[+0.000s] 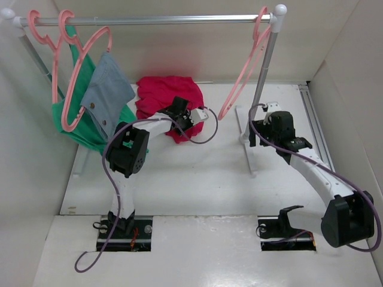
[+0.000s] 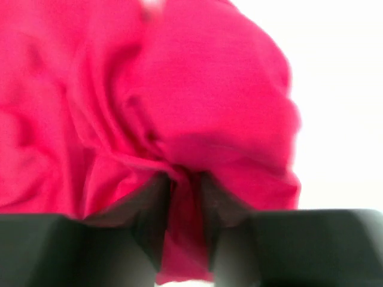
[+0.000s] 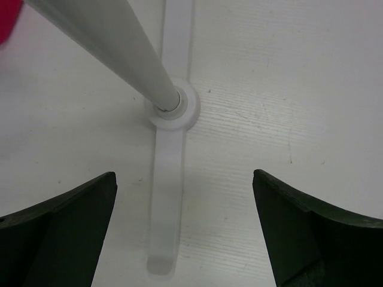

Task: Place the t-shirt on the hanger
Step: Move the tshirt to the center of the board

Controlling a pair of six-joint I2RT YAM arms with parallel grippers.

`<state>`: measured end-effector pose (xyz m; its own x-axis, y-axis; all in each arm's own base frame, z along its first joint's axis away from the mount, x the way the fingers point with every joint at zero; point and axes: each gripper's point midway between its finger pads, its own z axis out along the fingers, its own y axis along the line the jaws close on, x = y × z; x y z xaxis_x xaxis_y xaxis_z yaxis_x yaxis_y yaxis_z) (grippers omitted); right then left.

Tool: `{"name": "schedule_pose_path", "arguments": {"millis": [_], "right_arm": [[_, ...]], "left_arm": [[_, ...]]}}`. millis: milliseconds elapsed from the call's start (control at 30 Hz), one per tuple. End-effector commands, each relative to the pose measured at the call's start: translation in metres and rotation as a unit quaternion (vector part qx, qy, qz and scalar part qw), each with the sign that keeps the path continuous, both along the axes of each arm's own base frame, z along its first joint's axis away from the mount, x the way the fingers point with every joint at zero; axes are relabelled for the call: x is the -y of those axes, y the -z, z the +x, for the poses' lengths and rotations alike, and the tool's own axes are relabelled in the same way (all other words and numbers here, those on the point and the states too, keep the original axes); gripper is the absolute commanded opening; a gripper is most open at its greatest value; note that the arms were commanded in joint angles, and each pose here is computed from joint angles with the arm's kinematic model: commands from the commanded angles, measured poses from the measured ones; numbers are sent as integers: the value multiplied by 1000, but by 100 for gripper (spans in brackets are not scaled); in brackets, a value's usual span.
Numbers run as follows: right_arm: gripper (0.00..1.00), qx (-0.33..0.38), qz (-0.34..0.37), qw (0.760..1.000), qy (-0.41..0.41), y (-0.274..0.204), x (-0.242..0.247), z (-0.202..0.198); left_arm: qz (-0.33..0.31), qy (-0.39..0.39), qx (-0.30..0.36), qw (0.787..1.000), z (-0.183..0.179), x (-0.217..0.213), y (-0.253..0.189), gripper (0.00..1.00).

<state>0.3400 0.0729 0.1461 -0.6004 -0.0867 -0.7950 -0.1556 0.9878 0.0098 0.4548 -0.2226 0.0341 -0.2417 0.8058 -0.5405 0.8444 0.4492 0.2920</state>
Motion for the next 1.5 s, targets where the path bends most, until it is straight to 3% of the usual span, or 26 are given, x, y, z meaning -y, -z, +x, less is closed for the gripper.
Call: {"name": "schedule_pose_path", "arguments": {"millis": [0, 67, 200, 367, 400, 433, 467, 533, 633, 733, 767, 833, 867, 933, 967, 1033, 1133, 1167, 1233, 1400, 1467], "right_arm": [[100, 38, -5, 998, -46, -25, -20, 10], [97, 37, -27, 997, -58, -26, -25, 6], [96, 44, -51, 989, -131, -32, -62, -9], [94, 62, -17, 966, -249, -39, -119, -45], [94, 59, -8, 965, -255, -38, -121, -49], [96, 58, 2, 960, -274, -36, -129, -54], [100, 65, 5, 958, -279, -39, -131, -57], [100, 57, 7, 957, -284, -33, -135, -63], [100, 40, -2, 953, -299, -22, -144, -70], [100, 22, -11, 948, -317, -9, -161, -71], [100, 16, -13, 947, -322, -5, -166, -71], [100, 0, -27, 938, -346, 6, -185, -70], [100, -5, -30, 935, -353, 9, -192, -70], [100, -13, -39, 926, -376, 17, -218, -66], [100, -15, -45, 922, -385, 21, -225, -65], [100, -22, -53, 918, -392, 28, -236, -58], [100, -28, -56, 915, -398, 38, -260, -42], [100, -31, -57, 913, -402, 43, -274, -35], [96, -30, -61, 913, -402, 45, -289, -25], [94, -46, -85, 892, -441, 71, -339, -22], [85, -61, -95, 881, -459, 84, -346, -27]], "left_arm": [[17, 40, -57, 997, -37, -4, 9, 2], [5, 64, -82, 995, -60, 1, 9, 0], [-35, 178, -63, 981, -114, 31, -47, 0], [-76, 361, -83, 926, -212, 83, -97, 0], [-75, 375, -98, 919, -227, 87, -98, 15], [-71, 368, -105, 921, -234, 88, -99, 36], [-72, 357, -107, 925, -238, 89, -102, 69], [-76, 340, -111, 931, -237, 82, -103, 100], [-105, 240, -135, 956, -215, 48, -103, 100], [-120, 124, -113, 979, -186, -2, -98, 100], [-87, 69, -58, 992, -163, -22, -98, 100], [-25, 52, 41, 998, -157, -55, -107, 100], [-14, 39, 54, 998, -164, -67, -107, 100], [-29, 33, 179, 983, -160, -80, -152, 100], [-24, 22, 192, 981, -168, -90, -139, 100], [-100, -82, 288, 949, -164, -109, -182, 100], [-141, -129, 320, 928, -173, -121, -176, 98], [-151, -132, 326, 924, -178, -123, -177, 92], [-165, -160, 311, 922, -180, -126, -167, 91], [-152, -232, 273, 921, -173, -139, -142, 78], [-145, -257, 274, 915, -170, -145, -139, 73]]}}
